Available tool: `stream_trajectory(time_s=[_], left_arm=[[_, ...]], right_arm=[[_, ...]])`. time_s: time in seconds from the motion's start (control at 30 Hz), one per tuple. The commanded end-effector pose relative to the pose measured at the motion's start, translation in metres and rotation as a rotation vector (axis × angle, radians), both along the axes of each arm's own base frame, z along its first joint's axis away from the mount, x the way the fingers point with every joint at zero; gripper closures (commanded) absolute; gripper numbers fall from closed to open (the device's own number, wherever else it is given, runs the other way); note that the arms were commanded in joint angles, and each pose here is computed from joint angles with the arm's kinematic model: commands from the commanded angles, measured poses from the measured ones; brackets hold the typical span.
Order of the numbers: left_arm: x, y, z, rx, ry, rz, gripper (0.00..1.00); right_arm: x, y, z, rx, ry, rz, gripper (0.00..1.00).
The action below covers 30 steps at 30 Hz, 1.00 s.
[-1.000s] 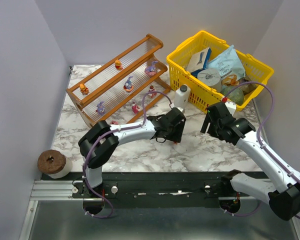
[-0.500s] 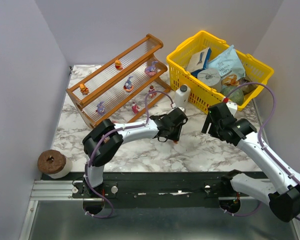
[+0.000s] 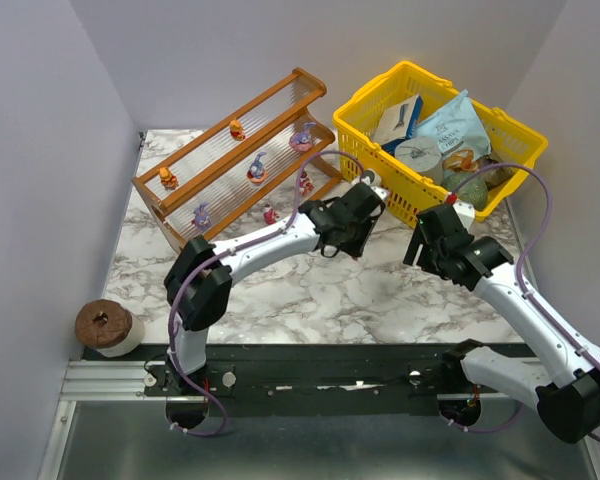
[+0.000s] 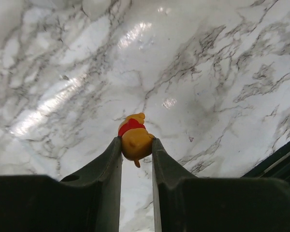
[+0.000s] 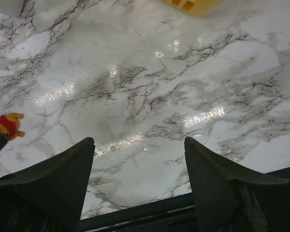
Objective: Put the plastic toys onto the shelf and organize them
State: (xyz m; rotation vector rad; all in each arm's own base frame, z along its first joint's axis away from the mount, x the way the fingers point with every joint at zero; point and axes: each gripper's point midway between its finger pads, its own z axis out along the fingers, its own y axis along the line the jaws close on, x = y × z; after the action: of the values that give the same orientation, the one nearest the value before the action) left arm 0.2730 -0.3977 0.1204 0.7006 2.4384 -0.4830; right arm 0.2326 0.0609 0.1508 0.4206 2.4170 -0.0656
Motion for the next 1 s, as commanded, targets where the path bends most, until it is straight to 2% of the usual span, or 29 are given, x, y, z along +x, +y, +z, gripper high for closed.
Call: stream_trajectory(time_s=[0.0,0.07,0.13,0.2,0.27,0.3,0.37,0.5,0.73,0.8,0.87,0.9,0.97], left_arm=[[0.019,0.035,0.079,0.006,-0.086,-0.144,1.0],[0.022,0.052,0.103,0.003,-0.083,-0.171,1.0],[0.031,0.058,0.142,-0.027,-0.153,-0.209,1.0],[0.04,0.073,0.176,-0.041,-0.205,-0.202,1.0],[0.051,0.092,0.19,-0.01,-0.232,-0.178,1.0],[0.058,0.096,0.216,-0.038,-0.287,-0.154,1.0],[0.068,0.108,0.227,-0.029,-0.298,-0.144,1.0],[0.105,0.148,0.266,-0.099,-0.38,-0.028,1.0],[0.138,0.189,0.291,-0.113,-0.483,0.046,1.0],[0.144,0.194,0.292,-0.114,-0.493,0.057,1.0],[0.147,0.197,0.292,-0.126,-0.491,0.055,1.0],[0.148,0.196,0.291,-0.13,-0.488,0.051,1.0],[0.146,0.194,0.294,-0.155,-0.481,0.044,1.0]], right_arm=[[0.014,-0.004,0.012,-0.019,-0.054,-0.009,0.18],[0.017,-0.003,0.014,-0.02,-0.063,-0.008,0.18],[0.021,-0.003,0.017,-0.024,-0.071,-0.002,0.18],[0.025,-0.002,0.019,-0.028,-0.077,0.003,0.18],[0.032,-0.001,0.024,-0.028,-0.093,0.004,0.18],[0.034,0.0,0.023,-0.036,-0.087,0.011,0.18],[0.039,0.0,0.026,-0.04,-0.095,0.009,0.18],[0.051,0.006,0.031,-0.035,-0.107,0.023,0.18],[0.078,0.027,0.043,-0.006,-0.14,0.108,0.18],[0.084,0.036,0.054,-0.002,-0.185,0.181,0.18],[0.096,0.063,0.074,0.082,-0.287,0.319,0.19],[0.098,0.074,0.087,0.076,-0.345,0.43,0.18],[0.1,0.117,0.122,0.195,-0.483,0.656,0.18]])
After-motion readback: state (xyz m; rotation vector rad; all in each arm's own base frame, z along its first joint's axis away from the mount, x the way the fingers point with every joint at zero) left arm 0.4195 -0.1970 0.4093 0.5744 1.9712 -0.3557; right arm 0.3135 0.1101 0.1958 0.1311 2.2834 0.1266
